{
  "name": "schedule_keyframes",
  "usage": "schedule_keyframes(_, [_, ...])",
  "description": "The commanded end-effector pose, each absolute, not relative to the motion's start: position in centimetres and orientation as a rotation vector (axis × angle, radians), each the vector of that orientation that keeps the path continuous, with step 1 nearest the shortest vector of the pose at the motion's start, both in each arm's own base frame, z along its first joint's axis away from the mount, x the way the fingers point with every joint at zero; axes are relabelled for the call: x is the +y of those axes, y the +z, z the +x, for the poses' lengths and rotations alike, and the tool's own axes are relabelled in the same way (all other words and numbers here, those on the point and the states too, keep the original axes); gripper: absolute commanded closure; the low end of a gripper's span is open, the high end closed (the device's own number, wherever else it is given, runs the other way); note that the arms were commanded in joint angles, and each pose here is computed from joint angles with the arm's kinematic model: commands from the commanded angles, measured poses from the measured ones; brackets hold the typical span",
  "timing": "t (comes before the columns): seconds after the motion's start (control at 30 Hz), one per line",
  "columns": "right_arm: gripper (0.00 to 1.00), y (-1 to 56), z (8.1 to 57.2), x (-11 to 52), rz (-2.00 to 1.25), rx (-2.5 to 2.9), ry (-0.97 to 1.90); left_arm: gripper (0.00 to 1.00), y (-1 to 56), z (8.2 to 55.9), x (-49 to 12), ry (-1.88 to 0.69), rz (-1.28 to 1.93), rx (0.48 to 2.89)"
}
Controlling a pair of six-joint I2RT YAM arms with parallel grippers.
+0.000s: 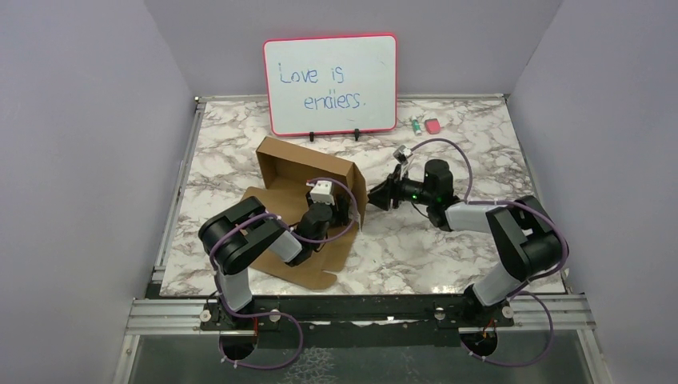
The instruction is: Fold the paper box
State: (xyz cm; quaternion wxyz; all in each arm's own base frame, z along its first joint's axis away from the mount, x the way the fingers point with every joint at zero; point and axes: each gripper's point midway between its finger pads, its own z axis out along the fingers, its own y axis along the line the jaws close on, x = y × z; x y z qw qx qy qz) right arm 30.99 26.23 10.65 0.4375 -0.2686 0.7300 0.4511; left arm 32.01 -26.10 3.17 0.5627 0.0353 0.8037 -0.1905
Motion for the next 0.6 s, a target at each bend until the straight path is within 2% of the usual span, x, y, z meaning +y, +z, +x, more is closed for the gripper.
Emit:
schedule_keyframes(0.0, [0.5, 13.8, 30.2, 28.3, -0.703, 1.682, 1.259, 0.37, 1.3, 31.3, -26.3, -0.479, 0.101, 1.955])
schedule_keyframes(0.57, [0.5, 15.0, 31.2, 30.3, -0.63, 1.655, 1.336, 0.36, 3.1, 31.0, -27.1, -0.55, 0.122, 1.924])
